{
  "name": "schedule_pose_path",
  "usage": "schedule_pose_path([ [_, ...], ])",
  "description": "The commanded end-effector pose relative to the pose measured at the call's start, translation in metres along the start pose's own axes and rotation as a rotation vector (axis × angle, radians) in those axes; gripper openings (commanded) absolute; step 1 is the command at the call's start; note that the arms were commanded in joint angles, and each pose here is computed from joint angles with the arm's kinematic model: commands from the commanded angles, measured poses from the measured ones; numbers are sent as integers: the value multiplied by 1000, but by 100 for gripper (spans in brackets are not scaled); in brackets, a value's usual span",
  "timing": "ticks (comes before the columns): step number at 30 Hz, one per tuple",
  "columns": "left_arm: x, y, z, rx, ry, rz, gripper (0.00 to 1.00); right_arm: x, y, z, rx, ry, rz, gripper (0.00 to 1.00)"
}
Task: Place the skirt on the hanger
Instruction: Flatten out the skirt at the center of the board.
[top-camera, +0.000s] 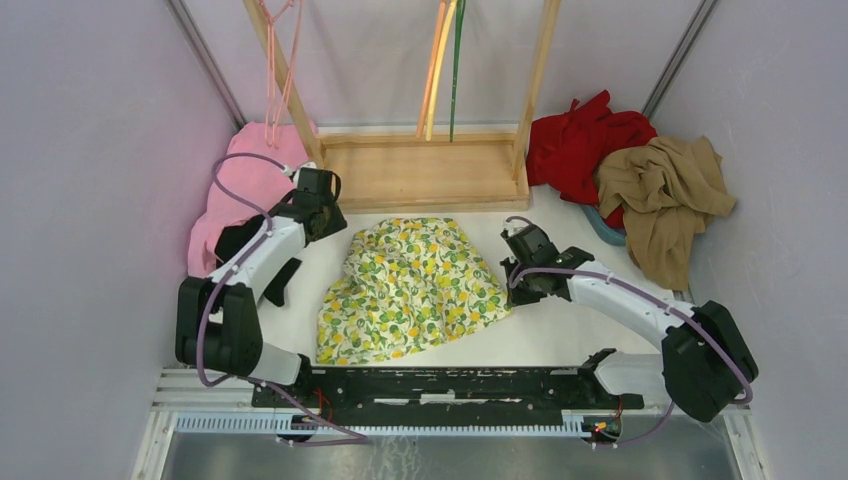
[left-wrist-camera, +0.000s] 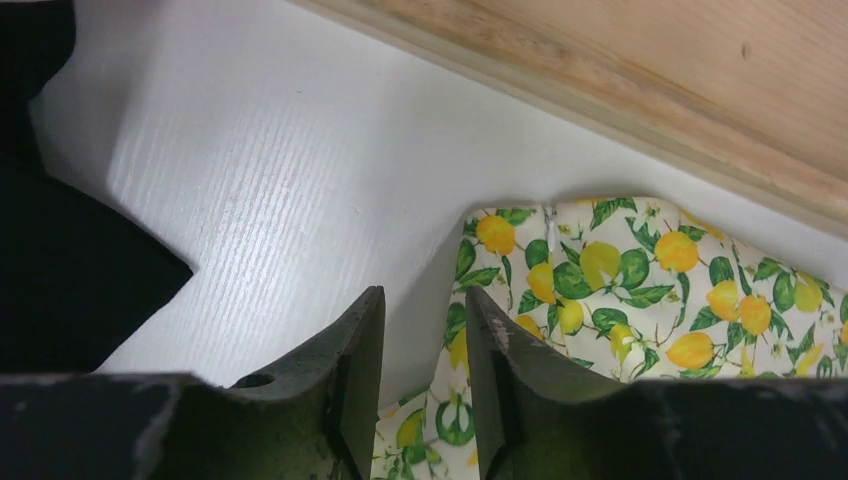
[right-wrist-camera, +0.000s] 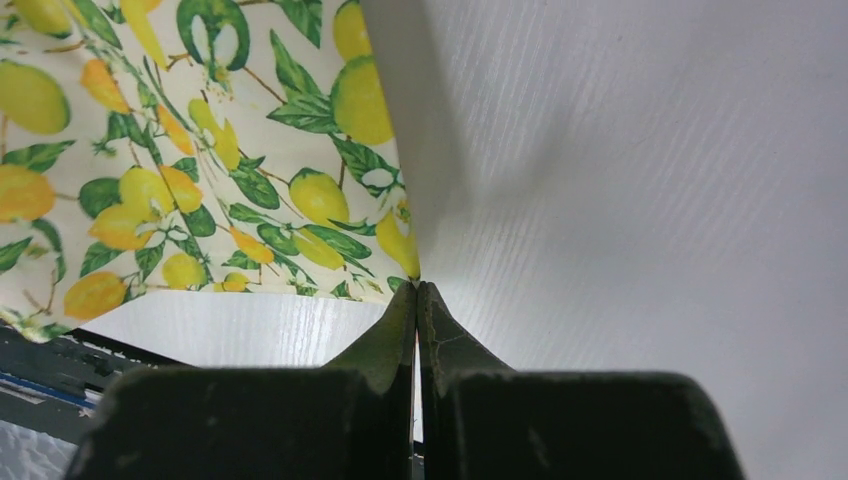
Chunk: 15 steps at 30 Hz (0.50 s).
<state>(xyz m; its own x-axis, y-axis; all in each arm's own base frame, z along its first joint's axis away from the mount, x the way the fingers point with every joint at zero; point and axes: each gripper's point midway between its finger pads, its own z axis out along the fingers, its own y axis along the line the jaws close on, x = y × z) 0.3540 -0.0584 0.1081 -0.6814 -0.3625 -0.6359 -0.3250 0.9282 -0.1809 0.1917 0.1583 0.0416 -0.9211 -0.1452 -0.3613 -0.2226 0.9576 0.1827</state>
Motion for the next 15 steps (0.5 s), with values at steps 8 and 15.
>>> schedule_pose_path([
  [8, -32, -34, -23, 128, -46, 36, 53, -21, 0, -5, 21, -62, 0, 1],
  [15, 8, -100, -56, 261, -10, 174, 53, -44, 1, -37, 25, -186, 26, 1],
])
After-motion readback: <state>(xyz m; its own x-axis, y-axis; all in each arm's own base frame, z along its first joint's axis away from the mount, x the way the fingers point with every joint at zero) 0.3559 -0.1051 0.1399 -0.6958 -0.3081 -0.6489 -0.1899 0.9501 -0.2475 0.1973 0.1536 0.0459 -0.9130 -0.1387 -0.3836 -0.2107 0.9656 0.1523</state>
